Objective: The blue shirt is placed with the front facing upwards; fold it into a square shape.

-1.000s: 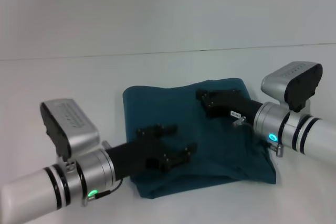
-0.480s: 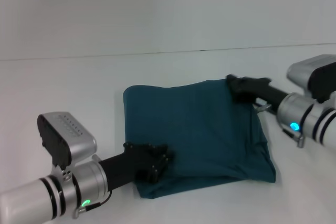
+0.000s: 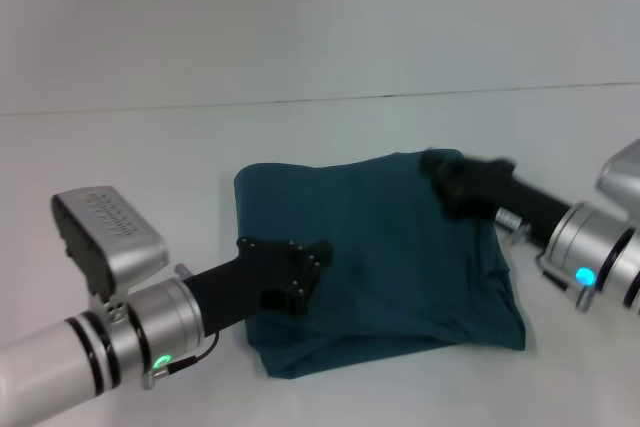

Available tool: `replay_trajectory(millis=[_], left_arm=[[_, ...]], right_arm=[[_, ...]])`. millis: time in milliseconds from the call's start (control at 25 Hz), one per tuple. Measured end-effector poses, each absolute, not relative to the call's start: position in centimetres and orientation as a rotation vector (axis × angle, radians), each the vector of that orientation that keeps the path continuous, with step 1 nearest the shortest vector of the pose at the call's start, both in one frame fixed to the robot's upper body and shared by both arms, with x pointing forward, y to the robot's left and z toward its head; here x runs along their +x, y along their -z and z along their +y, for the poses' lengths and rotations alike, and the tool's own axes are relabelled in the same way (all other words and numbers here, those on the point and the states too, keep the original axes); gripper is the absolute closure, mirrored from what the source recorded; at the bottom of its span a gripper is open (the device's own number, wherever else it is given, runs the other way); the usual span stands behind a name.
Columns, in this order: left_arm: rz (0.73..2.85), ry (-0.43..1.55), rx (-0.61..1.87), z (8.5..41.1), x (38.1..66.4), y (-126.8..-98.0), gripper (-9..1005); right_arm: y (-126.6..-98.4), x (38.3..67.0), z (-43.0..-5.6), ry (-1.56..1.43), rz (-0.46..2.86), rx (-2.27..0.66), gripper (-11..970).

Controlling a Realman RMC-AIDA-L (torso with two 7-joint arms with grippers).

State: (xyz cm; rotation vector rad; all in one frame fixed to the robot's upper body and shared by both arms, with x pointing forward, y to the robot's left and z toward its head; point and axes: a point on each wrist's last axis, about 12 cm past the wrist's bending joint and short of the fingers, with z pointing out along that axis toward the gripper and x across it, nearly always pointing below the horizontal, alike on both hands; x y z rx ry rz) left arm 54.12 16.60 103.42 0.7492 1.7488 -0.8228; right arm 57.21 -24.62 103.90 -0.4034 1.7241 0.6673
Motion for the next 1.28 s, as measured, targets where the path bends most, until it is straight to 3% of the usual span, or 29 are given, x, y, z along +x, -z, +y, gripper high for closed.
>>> replay_trajectory(millis=[120,320,760,1280], left_arm=[[1.786,0.814,0.772,16.1,54.6,-103.0,1000],[1.845,0.798,0.789,16.1,54.3,-102.0,995],[1.906,0.772,0.756,17.9,53.0,-100.5,996],[1.667,0.879,0.694,18.0,54.4,-105.6,988]], right_arm=[[-102.8,56.6,-23.9,-0.678,1.783,-0.429,917],[-101.8,56.8,-24.4,-0.599,1.870,-0.413,916],[-102.7,58.5,-27.9,-0.445,1.887,-0.276,914],[-103.3,55.0,-27.9,-0.664,1.729,-0.326,911]])
